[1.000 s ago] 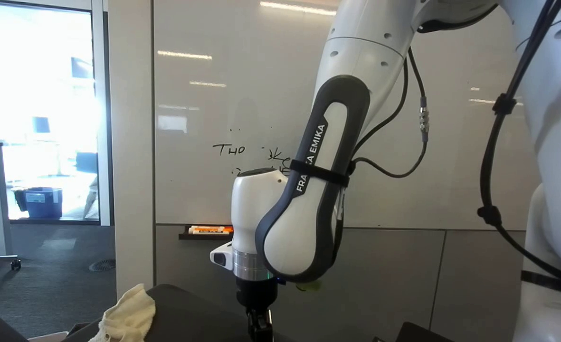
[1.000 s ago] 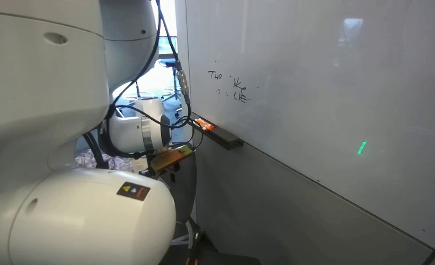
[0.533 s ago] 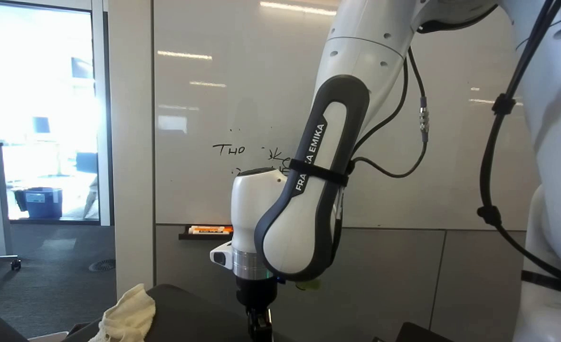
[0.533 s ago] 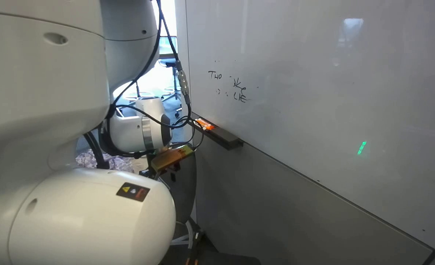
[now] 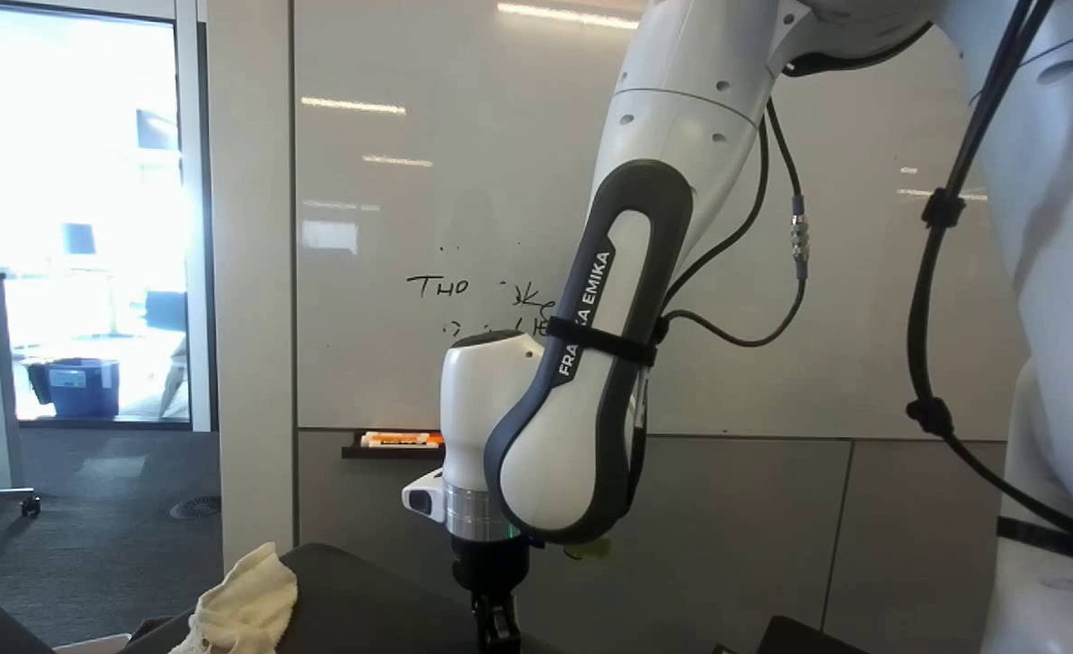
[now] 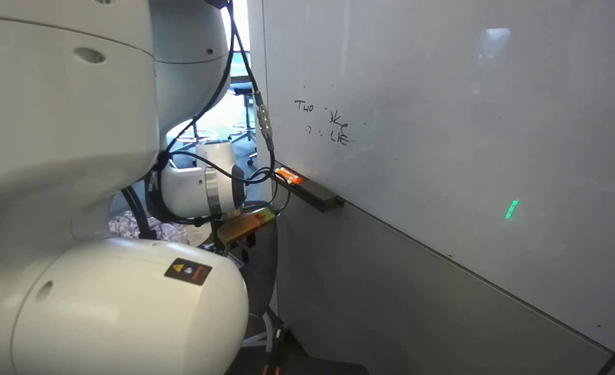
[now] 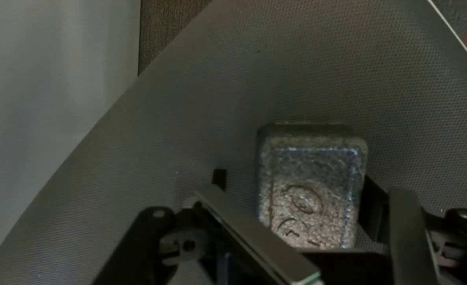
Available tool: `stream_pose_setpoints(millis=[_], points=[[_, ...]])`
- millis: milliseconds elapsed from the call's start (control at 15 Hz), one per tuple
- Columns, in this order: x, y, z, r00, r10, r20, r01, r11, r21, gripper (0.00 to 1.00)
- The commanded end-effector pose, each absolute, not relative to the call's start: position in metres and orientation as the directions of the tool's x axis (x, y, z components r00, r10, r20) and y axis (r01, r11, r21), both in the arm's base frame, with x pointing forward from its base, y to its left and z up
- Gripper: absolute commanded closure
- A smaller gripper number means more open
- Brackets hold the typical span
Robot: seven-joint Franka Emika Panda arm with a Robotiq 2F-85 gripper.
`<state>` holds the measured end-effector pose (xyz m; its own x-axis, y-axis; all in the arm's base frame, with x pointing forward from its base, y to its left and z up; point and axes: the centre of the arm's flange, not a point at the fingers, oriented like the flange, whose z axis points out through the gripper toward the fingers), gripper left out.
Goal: Use the eraser to wipe the writings off the whiteboard
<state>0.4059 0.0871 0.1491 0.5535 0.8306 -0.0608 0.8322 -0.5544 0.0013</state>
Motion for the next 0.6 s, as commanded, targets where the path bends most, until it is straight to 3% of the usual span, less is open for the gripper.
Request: stream_pose_setpoints(millis=[0, 200, 533], points=[[0.412, 0.088, 0.145, 0.544, 0.837, -0.064, 0.839, -0.545, 0.005, 0.51], [0.413, 0.088, 0.154, 0.549, 0.834, -0.057, 0.836, -0.549, 0.010, 0.69], [0.412, 0.084, 0.206, 0.594, 0.800, -0.081, 0.803, -0.596, 0.003, 0.69]])
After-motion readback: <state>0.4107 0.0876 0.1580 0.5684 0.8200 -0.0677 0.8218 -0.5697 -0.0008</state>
